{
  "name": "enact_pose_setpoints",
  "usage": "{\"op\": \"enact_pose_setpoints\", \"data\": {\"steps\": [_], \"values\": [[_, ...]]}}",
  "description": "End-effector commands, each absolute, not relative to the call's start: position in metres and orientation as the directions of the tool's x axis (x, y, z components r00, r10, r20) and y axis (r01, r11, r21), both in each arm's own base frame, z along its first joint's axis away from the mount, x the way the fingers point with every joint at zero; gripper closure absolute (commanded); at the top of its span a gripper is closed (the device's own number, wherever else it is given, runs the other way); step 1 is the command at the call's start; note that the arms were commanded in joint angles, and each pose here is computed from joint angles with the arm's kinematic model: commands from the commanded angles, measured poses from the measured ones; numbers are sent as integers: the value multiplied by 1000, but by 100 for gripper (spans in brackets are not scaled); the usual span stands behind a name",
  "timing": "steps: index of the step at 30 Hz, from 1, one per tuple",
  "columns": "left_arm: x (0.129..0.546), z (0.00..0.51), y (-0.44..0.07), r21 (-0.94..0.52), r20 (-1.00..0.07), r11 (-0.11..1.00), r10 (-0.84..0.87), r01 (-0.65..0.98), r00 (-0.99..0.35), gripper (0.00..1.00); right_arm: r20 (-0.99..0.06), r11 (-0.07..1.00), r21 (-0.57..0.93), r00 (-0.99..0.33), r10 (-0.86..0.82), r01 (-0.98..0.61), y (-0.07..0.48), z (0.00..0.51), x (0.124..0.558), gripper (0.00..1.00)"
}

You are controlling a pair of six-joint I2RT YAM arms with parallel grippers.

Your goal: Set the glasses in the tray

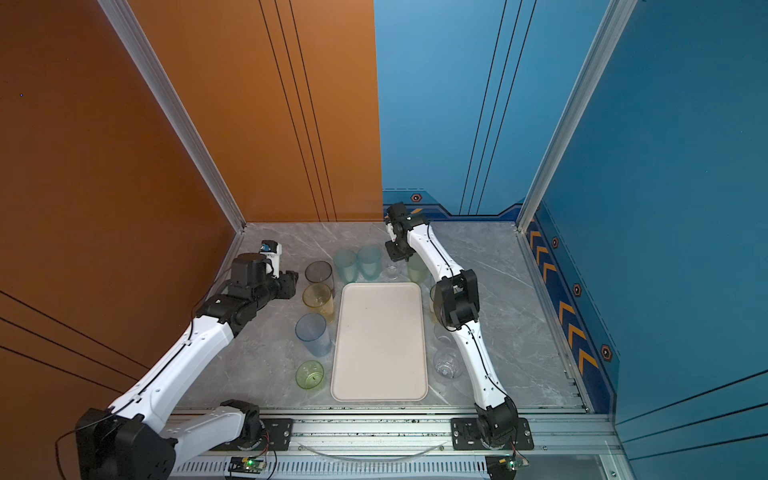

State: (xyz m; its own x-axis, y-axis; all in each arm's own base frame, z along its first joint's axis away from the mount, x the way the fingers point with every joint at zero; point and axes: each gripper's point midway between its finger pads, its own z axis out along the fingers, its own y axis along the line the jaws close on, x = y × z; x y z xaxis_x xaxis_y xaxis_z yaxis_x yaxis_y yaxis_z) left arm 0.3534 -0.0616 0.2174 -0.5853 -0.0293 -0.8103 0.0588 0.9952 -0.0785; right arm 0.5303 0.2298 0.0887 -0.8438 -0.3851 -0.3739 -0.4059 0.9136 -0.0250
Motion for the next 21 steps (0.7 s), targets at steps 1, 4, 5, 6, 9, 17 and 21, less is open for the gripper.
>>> {"op": "enact_pose_setpoints", "data": {"steps": [1,4,5,6,9,17,21], "values": [[357,226,-62,-99,-820,993,-45,64,-570,43,-351,903,-90,-835,-423,-420,226,88,527,91],[357,225,-63,-99,-818,993,-44,66,-574,43,-348,899,-108,-831,-434,-424,226,89,526,93],[357,224,-63,-99,-817,993,-43,66,-576,43,-347,898,-116,-830,-437,-425,225,90,525,94],[357,224,-63,-100,-817,993,-44,65,-576,43,-344,896,-126,-828,-442,-426,225,90,524,95],[357,223,-63,-100,-814,993,-43,66,-579,43,-346,891,-151,-821,-454,-428,224,95,523,96],[357,218,-64,-85,-806,994,-30,66,-591,44,-402,901,-160,-807,-433,-404,222,122,524,98],[357,217,-64,-74,-805,995,-19,67,-593,44,-439,907,-145,-796,-417,-395,222,143,522,98]]}}
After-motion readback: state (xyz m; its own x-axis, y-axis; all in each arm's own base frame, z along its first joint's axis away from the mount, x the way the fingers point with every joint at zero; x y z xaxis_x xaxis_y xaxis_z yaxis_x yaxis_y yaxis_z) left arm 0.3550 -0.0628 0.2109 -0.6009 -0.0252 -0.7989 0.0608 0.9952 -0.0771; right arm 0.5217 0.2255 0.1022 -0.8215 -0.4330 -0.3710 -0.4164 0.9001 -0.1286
